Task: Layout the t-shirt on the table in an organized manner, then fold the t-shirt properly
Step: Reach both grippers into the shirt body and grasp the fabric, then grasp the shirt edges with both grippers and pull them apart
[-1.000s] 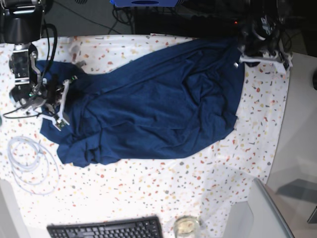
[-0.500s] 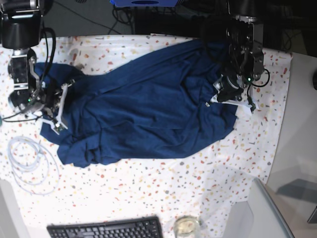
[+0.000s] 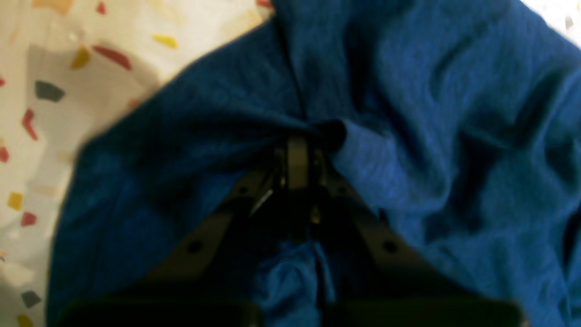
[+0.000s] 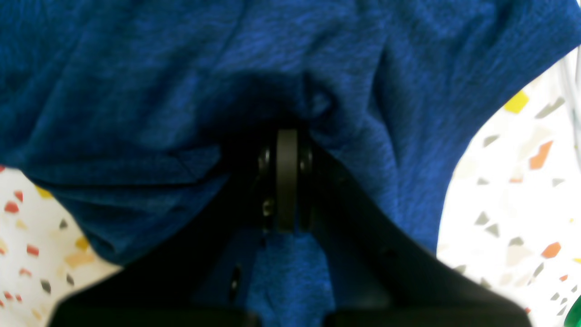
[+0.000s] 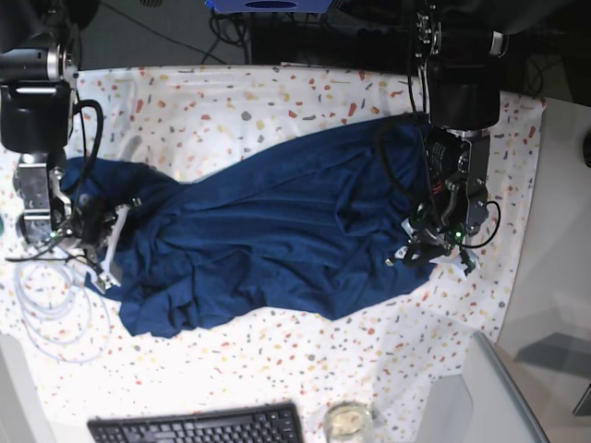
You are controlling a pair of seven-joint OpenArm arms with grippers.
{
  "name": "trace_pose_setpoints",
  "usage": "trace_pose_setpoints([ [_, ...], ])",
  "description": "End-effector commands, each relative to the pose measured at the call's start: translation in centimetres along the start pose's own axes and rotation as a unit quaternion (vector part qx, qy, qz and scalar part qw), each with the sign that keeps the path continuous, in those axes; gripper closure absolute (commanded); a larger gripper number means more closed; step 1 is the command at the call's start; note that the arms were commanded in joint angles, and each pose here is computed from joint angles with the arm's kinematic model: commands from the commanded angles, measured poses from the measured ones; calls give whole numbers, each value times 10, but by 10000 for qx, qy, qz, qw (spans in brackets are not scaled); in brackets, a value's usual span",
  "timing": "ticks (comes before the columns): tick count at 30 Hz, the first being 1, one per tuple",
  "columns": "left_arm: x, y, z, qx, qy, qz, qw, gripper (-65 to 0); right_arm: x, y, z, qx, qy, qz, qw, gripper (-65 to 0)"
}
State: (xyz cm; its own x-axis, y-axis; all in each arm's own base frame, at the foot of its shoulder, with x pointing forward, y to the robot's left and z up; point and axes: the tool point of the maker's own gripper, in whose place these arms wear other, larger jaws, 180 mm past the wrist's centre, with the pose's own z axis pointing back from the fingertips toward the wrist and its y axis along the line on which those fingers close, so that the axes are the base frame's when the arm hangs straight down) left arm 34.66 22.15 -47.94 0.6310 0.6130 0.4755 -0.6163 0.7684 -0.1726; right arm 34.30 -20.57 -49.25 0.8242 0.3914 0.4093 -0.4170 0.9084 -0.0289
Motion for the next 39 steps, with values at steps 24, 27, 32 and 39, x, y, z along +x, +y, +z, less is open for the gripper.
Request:
trace_pose_setpoints([
  [24, -83, 125, 131, -645, 310, 1272, 9893, -89, -6, 24, 72, -698, -646, 866, 9917, -6],
  [27, -91, 137, 125, -335, 313, 987, 9941, -268, -10, 26, 71, -671, -605, 868, 9921, -6],
  [32, -84, 145, 120, 66, -218, 584, 9980, -311, -11, 27, 71, -664, -586, 862, 9923, -6],
  [39, -94, 119, 97, -93, 9, 394, 9992, -280, -17, 31, 69, -624, -540, 848, 9930, -6],
])
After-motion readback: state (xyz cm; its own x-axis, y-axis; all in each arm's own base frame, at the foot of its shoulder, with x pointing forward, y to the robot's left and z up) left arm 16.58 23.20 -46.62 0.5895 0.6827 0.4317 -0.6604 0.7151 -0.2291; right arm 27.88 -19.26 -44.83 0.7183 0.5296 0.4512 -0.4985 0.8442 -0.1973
